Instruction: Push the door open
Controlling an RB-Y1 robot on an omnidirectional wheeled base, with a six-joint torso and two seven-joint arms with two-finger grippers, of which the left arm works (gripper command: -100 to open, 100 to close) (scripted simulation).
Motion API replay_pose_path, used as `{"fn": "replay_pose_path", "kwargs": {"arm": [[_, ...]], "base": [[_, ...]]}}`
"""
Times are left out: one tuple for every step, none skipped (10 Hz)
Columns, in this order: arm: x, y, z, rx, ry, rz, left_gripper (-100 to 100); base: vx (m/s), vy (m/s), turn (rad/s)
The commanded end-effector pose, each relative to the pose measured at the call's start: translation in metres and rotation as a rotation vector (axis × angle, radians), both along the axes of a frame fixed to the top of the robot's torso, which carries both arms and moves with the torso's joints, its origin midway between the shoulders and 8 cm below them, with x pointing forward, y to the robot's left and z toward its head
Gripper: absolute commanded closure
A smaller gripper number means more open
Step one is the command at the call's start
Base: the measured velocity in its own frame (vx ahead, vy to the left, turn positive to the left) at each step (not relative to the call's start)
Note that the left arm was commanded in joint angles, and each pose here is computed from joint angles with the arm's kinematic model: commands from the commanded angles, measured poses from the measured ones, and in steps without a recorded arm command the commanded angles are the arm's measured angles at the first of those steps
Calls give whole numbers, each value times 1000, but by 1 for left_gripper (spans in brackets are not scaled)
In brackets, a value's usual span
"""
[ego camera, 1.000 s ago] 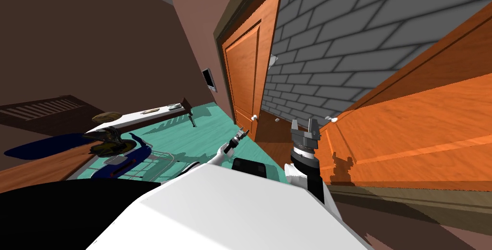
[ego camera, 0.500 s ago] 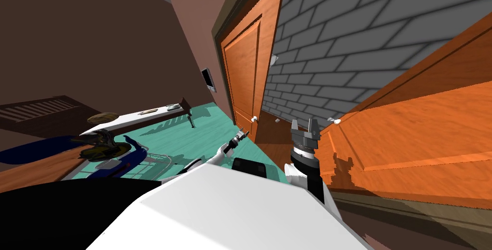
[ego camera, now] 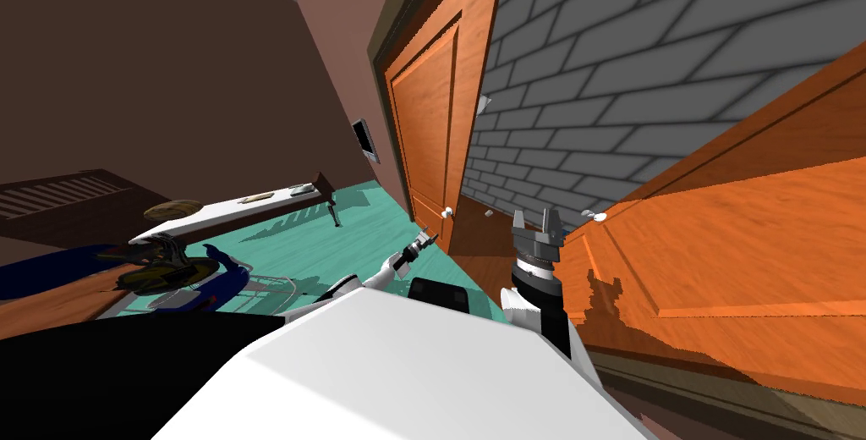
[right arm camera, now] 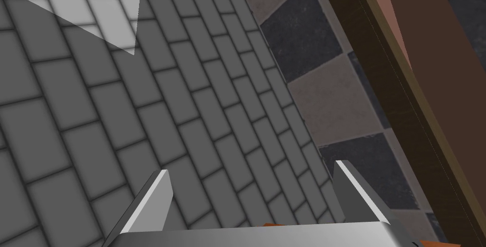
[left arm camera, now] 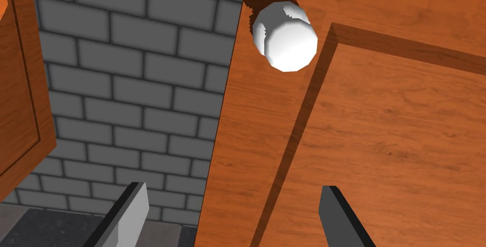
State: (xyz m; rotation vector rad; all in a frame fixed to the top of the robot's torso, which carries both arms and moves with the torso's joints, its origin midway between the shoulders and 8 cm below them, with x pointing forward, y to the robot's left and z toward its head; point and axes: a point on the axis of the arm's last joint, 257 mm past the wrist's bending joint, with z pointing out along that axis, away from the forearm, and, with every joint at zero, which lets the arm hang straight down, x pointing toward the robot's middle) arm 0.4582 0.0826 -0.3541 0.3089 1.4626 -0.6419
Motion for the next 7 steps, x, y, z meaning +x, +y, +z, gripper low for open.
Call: {"fn": "replay_pose_path", "kwargs": {"arm": [[-1,2,-6,31,-3,-4,-100],[-1,2,-9,48,-5,-6,-100],[-2,3,-12,65,-6,-9,-100],[-2,4,-15,82,-8,-11,-100],[-3,6,-21,115,-11,-15,-100],[-3,6,-21,115,-11,-15,-100],[-4,8,-27,150,-14,-21,-100]], "base": [[76,-11,-2],[75,1,-1],[76,2,-3],[68,4,-3],[91,12,-5],[76,0,-3],[90,-12,-5]]}}
